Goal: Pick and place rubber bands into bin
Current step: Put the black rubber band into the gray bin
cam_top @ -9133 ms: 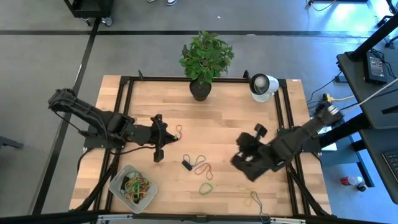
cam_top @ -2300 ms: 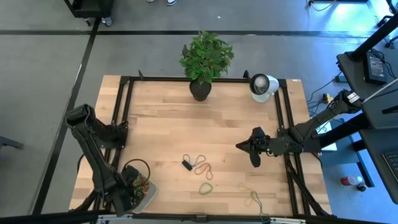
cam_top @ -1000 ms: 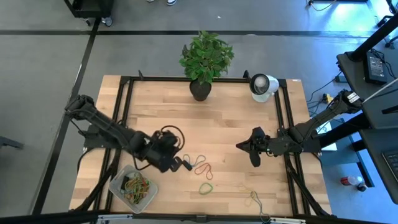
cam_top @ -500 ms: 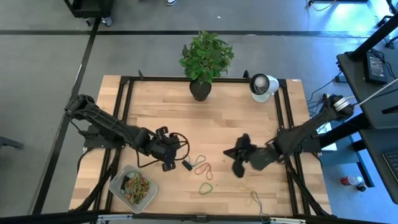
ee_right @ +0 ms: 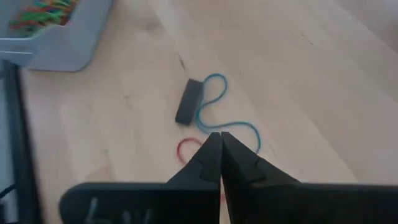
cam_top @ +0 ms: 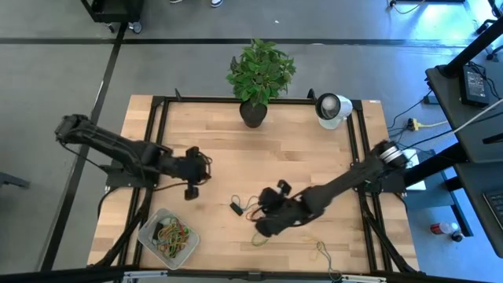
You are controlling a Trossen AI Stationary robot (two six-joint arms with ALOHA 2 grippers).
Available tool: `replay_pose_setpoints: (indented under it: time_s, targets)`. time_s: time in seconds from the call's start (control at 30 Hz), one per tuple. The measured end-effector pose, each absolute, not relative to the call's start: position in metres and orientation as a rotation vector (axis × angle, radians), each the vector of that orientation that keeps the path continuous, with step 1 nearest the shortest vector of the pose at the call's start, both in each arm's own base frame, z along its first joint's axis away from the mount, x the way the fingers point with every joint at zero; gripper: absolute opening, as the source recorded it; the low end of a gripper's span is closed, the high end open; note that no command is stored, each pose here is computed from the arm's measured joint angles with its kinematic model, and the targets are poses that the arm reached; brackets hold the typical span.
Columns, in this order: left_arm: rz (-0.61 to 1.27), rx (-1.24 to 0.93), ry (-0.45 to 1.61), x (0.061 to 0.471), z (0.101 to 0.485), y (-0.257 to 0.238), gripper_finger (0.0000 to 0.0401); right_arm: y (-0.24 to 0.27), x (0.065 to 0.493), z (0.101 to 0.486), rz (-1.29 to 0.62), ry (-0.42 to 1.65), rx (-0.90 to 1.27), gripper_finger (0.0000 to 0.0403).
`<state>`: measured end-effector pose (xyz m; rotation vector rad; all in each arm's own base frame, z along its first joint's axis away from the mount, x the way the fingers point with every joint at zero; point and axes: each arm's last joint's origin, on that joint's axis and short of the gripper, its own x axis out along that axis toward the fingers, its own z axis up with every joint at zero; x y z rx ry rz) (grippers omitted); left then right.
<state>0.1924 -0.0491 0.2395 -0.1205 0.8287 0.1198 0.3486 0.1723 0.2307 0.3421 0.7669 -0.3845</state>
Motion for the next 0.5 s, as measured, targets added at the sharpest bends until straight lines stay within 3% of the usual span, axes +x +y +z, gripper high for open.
replay_pose_setpoints:
  time_s: [0.5]
  targets:
    - [0.028,-0.129,0.724,0.164,0.234,-0.031,0.0002,0.167,0.437,0.168,-0.368,0.901,0.368,0.0137]
